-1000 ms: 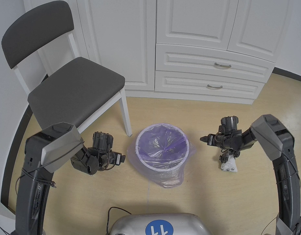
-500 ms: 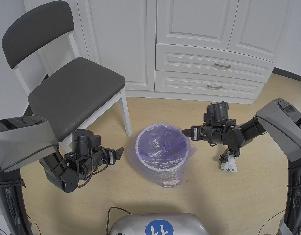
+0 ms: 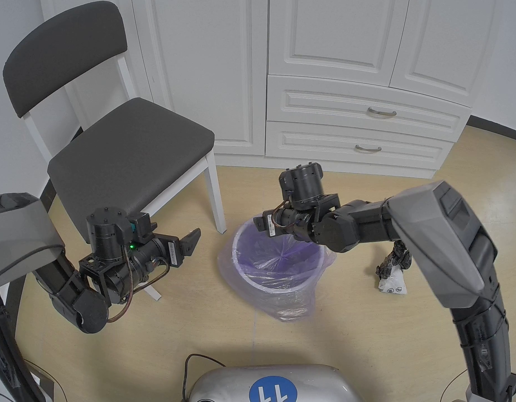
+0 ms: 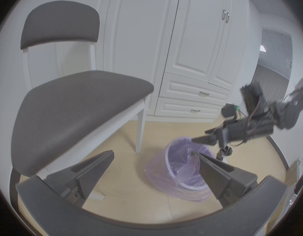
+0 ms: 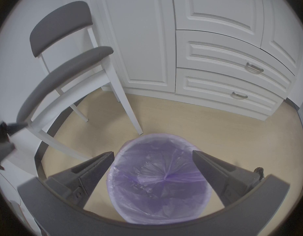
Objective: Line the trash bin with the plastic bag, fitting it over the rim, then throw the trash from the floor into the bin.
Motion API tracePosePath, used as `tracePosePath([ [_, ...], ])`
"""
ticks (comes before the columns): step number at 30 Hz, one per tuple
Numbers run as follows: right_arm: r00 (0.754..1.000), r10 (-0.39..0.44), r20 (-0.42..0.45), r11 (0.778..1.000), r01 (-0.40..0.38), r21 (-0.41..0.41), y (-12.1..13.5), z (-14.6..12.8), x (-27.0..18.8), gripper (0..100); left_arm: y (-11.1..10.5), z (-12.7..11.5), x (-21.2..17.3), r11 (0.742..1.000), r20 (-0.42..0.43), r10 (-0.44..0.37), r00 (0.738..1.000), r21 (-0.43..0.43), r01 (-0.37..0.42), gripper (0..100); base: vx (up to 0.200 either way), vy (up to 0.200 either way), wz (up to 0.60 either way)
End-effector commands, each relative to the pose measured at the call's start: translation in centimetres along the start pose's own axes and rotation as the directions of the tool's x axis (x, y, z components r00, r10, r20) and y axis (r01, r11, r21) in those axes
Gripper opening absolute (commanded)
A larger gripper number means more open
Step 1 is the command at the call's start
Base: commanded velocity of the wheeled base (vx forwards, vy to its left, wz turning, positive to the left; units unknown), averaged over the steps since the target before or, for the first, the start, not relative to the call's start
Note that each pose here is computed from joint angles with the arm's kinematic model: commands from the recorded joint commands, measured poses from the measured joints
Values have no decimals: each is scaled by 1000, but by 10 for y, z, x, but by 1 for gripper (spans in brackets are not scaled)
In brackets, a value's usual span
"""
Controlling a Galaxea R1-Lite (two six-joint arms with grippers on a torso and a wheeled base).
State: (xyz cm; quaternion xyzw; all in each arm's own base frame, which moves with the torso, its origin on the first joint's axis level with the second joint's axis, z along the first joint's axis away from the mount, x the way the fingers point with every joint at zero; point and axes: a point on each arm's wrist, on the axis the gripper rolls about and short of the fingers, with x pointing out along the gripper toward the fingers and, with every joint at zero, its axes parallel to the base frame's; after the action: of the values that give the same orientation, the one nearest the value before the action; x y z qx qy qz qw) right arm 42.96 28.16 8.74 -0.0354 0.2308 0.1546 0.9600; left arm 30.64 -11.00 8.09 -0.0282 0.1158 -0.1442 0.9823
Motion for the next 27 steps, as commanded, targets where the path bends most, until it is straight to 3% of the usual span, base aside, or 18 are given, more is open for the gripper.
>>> tracePosePath([
  [1, 999, -15, -49, 999, 13, -39, 27, -45, 41, 100, 0, 25, -18, 1000, 87, -10, 996, -4, 10, 100, 0, 0, 0],
  [10, 996, -25, -91, 998, 30, 50, 28, -62, 53, 100, 5, 28, -20, 1000, 100, 7, 995, -7, -7, 100, 0, 0, 0],
  [17, 978, -3, -211, 985, 40, 168, 35, -65, 40, 100, 5, 29, -20, 1000, 104, 7, 995, -6, -6, 100, 0, 0, 0],
  [27, 938, -2, -345, 982, 68, 177, 37, -74, 26, 100, 7, 30, -21, 1000, 106, 13, 994, -1, -13, 100, 0, 0, 0],
])
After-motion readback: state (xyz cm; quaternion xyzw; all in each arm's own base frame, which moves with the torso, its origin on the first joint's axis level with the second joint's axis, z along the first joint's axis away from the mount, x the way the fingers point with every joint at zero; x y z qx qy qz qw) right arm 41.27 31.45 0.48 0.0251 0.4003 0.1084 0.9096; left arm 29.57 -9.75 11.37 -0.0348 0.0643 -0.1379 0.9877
